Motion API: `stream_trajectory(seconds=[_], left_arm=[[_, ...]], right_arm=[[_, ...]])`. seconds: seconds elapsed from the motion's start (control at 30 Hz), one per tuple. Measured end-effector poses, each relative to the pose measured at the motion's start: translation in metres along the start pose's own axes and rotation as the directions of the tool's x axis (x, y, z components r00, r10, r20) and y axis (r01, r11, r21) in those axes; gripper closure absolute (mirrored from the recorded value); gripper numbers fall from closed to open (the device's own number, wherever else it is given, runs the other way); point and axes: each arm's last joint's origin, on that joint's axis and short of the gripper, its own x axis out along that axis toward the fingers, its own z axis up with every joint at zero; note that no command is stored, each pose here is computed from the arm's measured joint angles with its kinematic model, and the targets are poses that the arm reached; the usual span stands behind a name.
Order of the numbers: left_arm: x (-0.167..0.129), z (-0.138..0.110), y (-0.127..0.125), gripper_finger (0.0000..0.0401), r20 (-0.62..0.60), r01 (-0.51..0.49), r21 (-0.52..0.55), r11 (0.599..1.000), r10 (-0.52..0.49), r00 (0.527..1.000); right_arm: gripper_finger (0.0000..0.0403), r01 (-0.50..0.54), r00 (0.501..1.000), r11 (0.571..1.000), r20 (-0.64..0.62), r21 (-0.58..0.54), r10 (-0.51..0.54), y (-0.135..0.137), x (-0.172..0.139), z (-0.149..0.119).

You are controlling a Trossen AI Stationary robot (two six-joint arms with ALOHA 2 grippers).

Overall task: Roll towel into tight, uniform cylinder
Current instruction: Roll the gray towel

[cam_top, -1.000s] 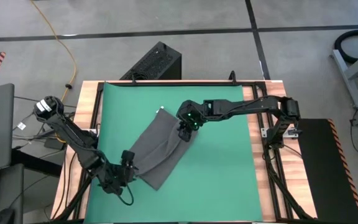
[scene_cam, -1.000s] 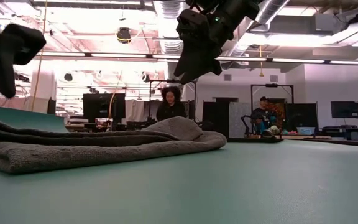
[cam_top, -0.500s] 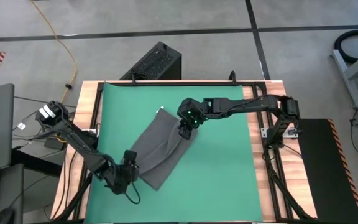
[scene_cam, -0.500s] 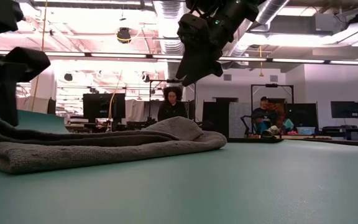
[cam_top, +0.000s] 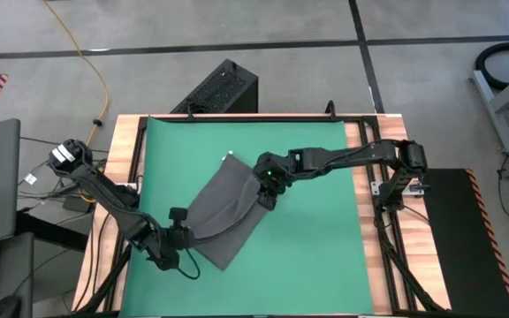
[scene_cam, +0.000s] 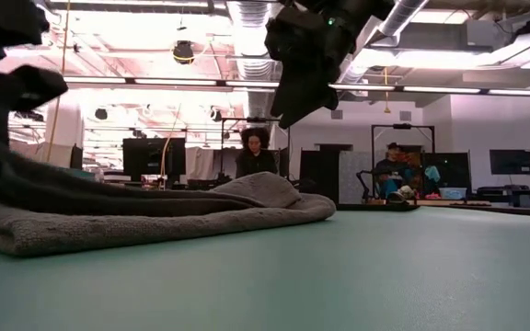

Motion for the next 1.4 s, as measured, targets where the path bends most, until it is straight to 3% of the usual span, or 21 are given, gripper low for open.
stream_trajectory(seconds=[0.13,0.3,0.53,0.67,0.8,0.9,1.07,1.4], left_arm=[[-0.017,0.000,0.012,0.0400,0.013,-0.075,-0.123,0.990,0.077,0.997],[-0.025,-0.008,0.022,0.0400,-0.017,-0.153,-0.302,0.941,0.155,0.988],[-0.024,-0.013,0.018,0.0401,-0.066,-0.109,-0.486,0.867,0.088,0.994],[-0.025,-0.015,0.015,0.0401,-0.081,-0.092,-0.574,0.814,0.056,0.995],[-0.027,-0.018,0.011,0.0401,-0.101,-0.079,-0.656,0.751,0.016,0.995],[-0.027,-0.020,0.007,0.0401,-0.104,-0.083,-0.686,0.723,0.016,0.994],[-0.027,-0.021,0.007,0.0401,-0.127,-0.086,-0.686,0.723,-0.002,0.992],[-0.027,-0.022,0.007,0.0401,-0.145,-0.104,-0.715,0.691,-0.001,0.989]], right_arm=[[0.0214,0.015,1.000,1.000,0.008,-0.012,-0.015,0.004,0.000,-0.001],[0.0214,0.024,1.000,0.999,0.011,-0.036,-0.024,0.001,0.000,0.000],[0.0214,0.016,1.000,0.992,0.019,-0.123,-0.014,0.002,0.000,0.001],[0.0214,-0.039,0.999,0.974,-0.005,-0.222,0.039,0.007,0.002,-0.001],[0.0214,-0.042,0.999,0.968,-0.006,-0.249,0.042,0.008,0.002,-0.002],[0.0214,-0.042,0.999,0.969,-0.008,-0.242,0.041,0.007,0.002,-0.002],[0.0215,-0.070,0.995,0.955,0.046,-0.288,0.087,0.006,0.008,-0.002],[0.0252,-0.103,0.991,0.980,0.066,-0.173,0.116,-0.003,0.049,-0.053]])
